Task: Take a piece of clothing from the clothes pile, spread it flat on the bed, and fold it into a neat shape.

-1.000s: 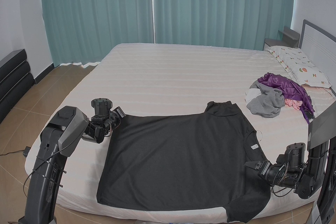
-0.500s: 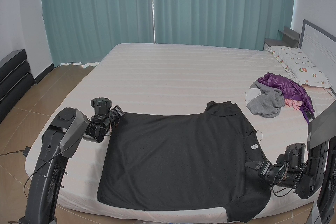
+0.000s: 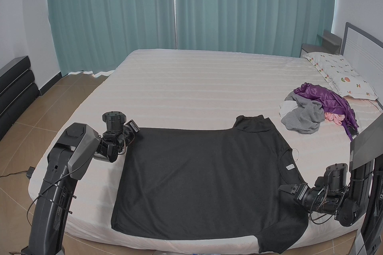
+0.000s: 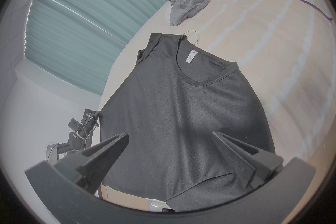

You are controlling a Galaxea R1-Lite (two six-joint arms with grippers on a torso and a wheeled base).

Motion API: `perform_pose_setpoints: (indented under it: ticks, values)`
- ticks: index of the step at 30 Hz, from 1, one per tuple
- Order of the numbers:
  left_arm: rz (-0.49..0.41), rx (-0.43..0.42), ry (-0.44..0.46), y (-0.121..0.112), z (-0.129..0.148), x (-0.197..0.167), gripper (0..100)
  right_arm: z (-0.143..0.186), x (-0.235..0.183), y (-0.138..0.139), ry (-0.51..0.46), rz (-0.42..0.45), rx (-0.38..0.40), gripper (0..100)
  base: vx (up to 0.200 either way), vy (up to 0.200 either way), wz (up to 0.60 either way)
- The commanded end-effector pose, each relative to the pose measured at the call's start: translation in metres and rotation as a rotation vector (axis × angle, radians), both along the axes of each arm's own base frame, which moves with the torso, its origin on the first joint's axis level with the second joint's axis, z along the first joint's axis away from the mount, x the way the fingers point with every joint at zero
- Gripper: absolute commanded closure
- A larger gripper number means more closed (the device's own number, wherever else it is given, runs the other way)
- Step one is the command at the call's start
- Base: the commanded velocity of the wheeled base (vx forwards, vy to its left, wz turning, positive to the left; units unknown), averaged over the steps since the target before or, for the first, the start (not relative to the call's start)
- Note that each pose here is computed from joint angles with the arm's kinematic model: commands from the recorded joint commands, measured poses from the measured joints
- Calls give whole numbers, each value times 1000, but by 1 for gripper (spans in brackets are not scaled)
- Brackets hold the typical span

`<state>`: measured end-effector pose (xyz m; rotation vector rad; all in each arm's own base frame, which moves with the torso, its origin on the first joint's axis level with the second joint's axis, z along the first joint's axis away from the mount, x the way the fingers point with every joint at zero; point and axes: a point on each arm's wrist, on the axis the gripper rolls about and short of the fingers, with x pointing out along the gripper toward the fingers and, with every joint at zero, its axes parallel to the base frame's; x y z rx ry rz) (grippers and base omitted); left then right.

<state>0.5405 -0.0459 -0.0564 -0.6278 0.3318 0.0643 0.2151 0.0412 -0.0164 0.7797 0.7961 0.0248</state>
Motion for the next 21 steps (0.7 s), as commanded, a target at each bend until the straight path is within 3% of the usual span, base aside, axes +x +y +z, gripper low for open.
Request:
perform_pose_setpoints:
  ticks: [1,16,17,21]
  values:
    - [0,-1,-3,0,1,0,100,-1,-4,-1,21,0,-2,0,0,0,0]
    - [-3,1,64,-2,-2,1,100,-1,-4,-1,19,0,-2,0,0,0,0]
    - [-3,1,61,-2,-1,1,0,-1,-4,-1,19,0,-2,0,0,0,0]
    - [-2,1,61,-2,-1,1,0,-1,-4,-1,19,0,-2,0,0,0,0]
